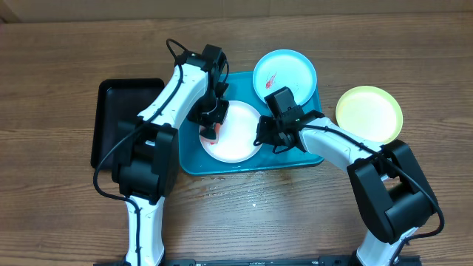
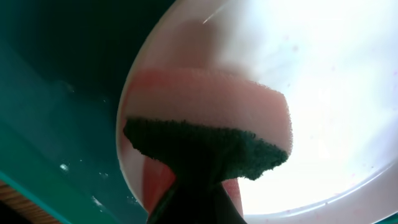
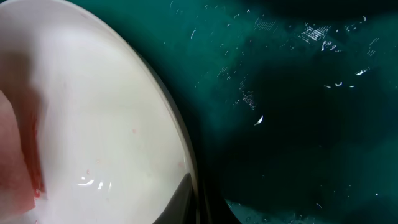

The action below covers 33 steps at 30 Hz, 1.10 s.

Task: Clean dirty plates on tray and stack at the side
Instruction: 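Scrub the white plate with the sponge in the left gripper, then keep scrubbing the white plate's center with the left gripper's sponge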

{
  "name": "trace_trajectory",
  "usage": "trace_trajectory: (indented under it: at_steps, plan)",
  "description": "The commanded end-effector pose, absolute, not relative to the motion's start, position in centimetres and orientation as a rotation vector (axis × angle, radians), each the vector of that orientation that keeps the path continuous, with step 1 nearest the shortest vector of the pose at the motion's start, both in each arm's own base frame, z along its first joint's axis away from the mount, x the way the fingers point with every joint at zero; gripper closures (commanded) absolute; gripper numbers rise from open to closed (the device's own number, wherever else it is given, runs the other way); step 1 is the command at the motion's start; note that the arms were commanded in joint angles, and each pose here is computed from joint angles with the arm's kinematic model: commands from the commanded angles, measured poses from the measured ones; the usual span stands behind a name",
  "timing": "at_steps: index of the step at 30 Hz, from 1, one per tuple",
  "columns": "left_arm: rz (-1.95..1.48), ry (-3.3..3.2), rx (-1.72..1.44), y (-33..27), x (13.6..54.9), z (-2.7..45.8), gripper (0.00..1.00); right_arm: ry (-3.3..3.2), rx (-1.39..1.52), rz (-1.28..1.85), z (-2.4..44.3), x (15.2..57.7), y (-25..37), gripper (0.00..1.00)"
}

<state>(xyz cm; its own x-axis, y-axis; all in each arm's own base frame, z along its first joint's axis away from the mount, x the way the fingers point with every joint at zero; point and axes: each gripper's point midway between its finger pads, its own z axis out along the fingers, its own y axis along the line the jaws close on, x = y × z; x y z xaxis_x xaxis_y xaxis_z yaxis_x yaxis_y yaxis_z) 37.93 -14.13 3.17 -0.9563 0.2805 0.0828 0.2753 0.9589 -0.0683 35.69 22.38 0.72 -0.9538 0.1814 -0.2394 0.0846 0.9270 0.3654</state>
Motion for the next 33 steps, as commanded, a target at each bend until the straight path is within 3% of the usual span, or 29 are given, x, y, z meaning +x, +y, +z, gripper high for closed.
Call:
trace_trajectory:
  at_steps: [1, 13, 24, 33]
  plan:
    - [0.099, -3.001, -0.5, -14.2, 37.5, 3.1, 0.96, 2.836, 0.2, 0.512, 0.0, 35.6, 22.6, 0.96]
    - [0.408, -2.904, -0.726, -18.0, 35.9, 3.7, 0.96, 2.837, 0.19, 0.511, 0.0, 35.6, 22.6, 0.96]
    - [-0.267, -3.097, -0.306, -11.4, 39.2, 3.1, 0.96, 2.836, 0.19, 0.511, 0.0, 35.6, 22.6, 0.96]
    - [-0.324, -3.064, -0.372, -12.4, 37.9, 2.4, 0.96, 2.836, 0.191, 0.51, 0.0, 35.6, 22.6, 0.96]
